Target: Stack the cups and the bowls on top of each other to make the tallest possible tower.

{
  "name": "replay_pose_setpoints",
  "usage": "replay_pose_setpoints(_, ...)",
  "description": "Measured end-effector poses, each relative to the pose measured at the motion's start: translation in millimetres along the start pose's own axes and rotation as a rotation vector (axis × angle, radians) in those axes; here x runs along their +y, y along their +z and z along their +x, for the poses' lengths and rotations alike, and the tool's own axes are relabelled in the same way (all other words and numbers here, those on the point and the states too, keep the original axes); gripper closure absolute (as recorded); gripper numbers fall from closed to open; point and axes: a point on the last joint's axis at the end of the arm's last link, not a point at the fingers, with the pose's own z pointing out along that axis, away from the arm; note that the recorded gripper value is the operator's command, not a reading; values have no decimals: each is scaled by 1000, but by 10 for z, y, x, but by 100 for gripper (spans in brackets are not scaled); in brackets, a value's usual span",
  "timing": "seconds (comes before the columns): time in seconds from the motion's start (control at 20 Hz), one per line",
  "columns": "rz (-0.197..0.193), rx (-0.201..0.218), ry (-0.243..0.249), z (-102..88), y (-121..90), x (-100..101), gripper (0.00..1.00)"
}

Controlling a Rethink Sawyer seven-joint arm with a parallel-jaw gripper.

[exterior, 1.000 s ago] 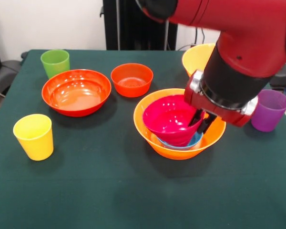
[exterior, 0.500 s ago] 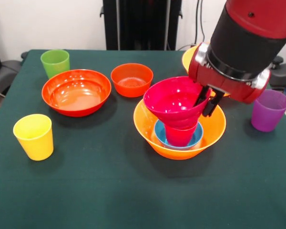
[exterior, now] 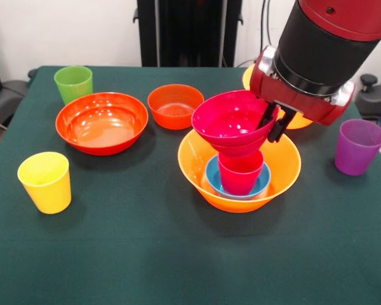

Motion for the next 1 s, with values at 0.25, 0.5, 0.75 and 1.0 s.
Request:
replay_pose_setpoints(0.25,1,3,-12,140,142,-31,100)
replay_pose_setpoints(0.5,-1,-1,-20,237,248,-52,100)
replay_pose_setpoints(0.75,-4,-6,-29,327,370,-62,100)
replay_pose_setpoints(1.0,-8,-15,-33,363,409,-65,100)
